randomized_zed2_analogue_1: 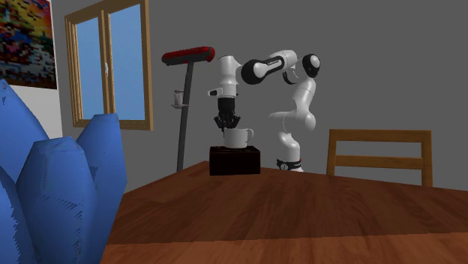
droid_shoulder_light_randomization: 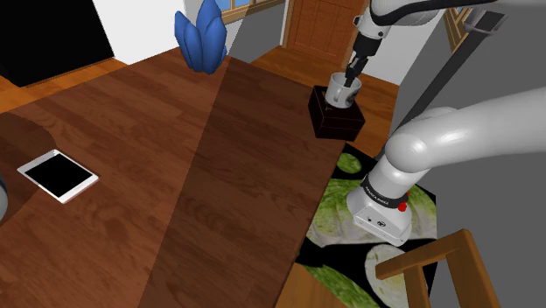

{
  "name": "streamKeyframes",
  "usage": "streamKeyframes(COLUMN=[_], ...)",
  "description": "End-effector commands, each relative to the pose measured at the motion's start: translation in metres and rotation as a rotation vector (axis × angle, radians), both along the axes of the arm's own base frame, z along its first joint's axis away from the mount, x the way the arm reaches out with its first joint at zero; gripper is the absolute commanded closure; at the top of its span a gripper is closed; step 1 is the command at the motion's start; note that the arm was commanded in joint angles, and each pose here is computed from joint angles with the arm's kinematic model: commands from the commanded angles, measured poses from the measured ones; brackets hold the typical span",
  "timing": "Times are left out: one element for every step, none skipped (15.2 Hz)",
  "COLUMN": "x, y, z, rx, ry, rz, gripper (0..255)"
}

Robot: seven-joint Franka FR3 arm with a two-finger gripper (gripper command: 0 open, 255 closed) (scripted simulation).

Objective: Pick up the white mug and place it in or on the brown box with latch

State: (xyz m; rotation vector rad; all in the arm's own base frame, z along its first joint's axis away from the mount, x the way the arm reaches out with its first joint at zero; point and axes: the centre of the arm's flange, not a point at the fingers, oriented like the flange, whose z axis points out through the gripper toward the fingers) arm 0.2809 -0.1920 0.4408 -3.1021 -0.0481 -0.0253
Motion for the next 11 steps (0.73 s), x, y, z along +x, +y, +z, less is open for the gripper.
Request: streamKeyframes(x=[-0.006, -0.006, -0.006, -0.006, -0.006, -0.006, -0.006, -0.005, -0.005, -0.006, -0.007], y=[-0.001, -0.001, -0.001, -0.001, 0.0, -0.001, -0.002, -0.002, -0.002, -0.001, -0.001], z=[-0.003, -0.003, -0.003, -0.003, -0.003, -0.003, -0.004, -0.003, -0.002, -0.003, 0.01], rx=[0.008, 0.008, 0.008, 0.008, 0.008, 0.008, 0.008, 0.008, 0.008, 0.008, 0.008], ry=[-0.003, -0.003, -0.003, -0.003, -0.003, -0.003, -0.003, -0.003, -0.003, -0.003, -0.003], rz=[-0.008, -0.008, -0.008, -0.008, -0.008, -0.008, -0.008, -0.008, -0.008, -0.008, -0.008], gripper=[255, 255, 255, 255, 0, 0, 0, 0, 0, 0, 0])
